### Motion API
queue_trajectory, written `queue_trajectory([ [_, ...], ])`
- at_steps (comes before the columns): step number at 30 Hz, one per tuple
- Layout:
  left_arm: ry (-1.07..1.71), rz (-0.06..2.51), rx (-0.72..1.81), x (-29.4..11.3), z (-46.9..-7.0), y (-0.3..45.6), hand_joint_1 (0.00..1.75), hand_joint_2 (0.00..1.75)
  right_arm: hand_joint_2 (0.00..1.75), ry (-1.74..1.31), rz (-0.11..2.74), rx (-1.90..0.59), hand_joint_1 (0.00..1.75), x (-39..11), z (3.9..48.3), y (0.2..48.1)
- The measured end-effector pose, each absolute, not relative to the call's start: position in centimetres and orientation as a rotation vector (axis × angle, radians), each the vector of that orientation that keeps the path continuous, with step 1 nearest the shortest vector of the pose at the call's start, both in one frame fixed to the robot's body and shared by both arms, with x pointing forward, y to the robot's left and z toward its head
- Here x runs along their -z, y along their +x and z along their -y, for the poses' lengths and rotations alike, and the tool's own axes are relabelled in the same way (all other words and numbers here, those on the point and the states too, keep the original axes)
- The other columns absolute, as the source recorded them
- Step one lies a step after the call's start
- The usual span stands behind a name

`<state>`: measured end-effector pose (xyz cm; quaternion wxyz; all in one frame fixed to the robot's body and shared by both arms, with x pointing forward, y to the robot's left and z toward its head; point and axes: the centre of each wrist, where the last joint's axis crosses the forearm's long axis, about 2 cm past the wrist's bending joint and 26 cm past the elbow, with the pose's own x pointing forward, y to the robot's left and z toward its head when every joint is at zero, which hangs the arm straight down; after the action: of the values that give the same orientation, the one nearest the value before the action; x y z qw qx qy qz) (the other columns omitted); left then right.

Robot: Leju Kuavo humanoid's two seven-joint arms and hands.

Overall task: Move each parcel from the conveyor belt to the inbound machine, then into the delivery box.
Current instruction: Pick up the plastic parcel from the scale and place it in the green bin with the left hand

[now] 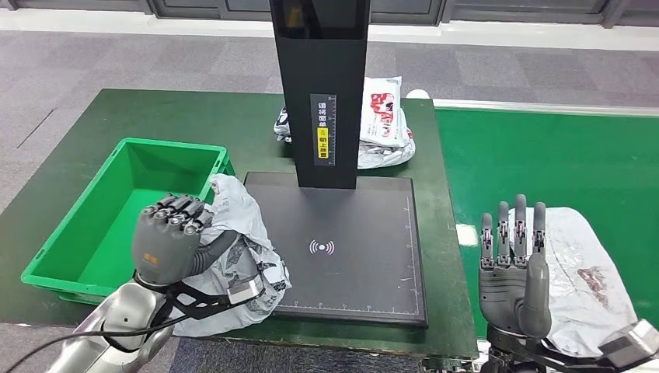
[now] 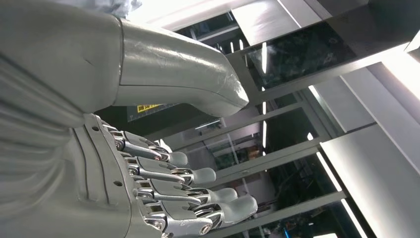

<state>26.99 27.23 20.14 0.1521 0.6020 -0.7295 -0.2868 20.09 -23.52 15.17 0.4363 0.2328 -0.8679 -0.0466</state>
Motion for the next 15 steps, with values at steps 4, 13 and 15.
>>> queue_trajectory([
  [4, 1.831, 2.105, 0.645, -22.9, -28.4, 26.9, 1.75, 1.75, 1.75, 0.58, 2.158, 0.119, 0.0, -15.2, 23.2, 20.1],
  [13, 2.111, 1.967, 0.414, -26.9, -34.7, 27.2, 1.75, 1.75, 1.75, 0.612, 2.153, 0.096, 0.0, -15.3, 22.9, 20.2],
  [15, 2.169, 1.924, 0.379, -27.5, -35.9, 27.1, 1.75, 1.75, 1.75, 0.619, 2.149, 0.094, 0.0, -15.1, 22.8, 20.2],
])
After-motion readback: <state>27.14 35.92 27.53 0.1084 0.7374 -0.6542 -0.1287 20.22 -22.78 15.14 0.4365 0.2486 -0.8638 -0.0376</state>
